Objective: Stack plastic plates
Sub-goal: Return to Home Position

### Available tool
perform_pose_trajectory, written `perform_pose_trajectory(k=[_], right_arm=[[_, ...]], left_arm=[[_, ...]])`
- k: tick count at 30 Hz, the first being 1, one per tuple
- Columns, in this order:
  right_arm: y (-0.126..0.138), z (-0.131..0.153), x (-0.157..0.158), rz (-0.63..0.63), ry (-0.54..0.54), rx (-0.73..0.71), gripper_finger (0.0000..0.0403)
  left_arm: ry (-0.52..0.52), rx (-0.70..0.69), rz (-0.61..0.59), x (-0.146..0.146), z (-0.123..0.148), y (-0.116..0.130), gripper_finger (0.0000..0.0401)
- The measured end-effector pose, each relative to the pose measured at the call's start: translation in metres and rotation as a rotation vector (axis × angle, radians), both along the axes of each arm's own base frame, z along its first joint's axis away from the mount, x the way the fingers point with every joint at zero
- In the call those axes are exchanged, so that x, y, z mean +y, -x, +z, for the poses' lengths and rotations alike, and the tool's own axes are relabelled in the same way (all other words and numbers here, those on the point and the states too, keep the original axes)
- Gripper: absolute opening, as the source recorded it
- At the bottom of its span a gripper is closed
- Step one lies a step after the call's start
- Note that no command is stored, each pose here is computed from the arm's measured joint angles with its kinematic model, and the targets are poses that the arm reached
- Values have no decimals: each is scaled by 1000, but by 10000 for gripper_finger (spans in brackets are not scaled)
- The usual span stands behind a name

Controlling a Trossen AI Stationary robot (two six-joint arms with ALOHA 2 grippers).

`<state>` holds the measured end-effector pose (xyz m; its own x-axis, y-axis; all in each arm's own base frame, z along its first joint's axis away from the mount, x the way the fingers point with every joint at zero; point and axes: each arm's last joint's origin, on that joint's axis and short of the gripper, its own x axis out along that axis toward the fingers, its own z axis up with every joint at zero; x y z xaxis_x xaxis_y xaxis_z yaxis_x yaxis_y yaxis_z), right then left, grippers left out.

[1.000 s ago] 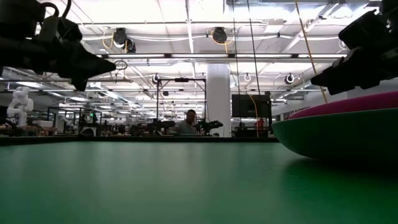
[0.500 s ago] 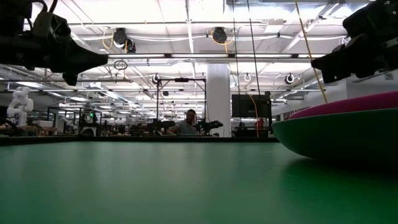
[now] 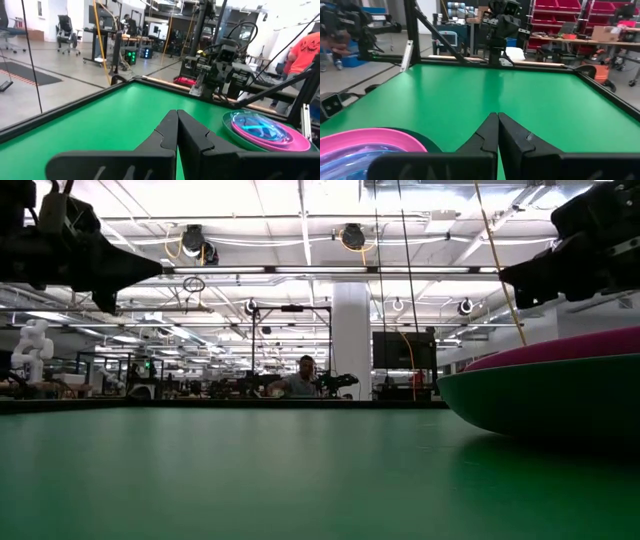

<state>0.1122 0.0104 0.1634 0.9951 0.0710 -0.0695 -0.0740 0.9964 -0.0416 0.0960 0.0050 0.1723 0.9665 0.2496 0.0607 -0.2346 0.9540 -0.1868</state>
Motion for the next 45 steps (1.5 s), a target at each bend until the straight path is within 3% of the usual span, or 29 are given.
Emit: perform_pose_trajectory(k=[6,22,31,38,45], right_arm=[[4,-2,-3,41,-16,20,0],[13,3,-10,-37,-4,-50,0],[13,3,-10,-37,-6,-51,0],[13,3,-10,-36,-6,-51,0],[13,3,-10,-35,-7,-52,0]], left_arm=[[-12,8,-5,0,0,0,5],[-23,18,-96,-3,-1,-1,5],[-115,40,-103,-3,-2,-1,5],[-106,56,-227,-6,-4,-1,5],[-129,63,-234,-6,-5,-1,5]])
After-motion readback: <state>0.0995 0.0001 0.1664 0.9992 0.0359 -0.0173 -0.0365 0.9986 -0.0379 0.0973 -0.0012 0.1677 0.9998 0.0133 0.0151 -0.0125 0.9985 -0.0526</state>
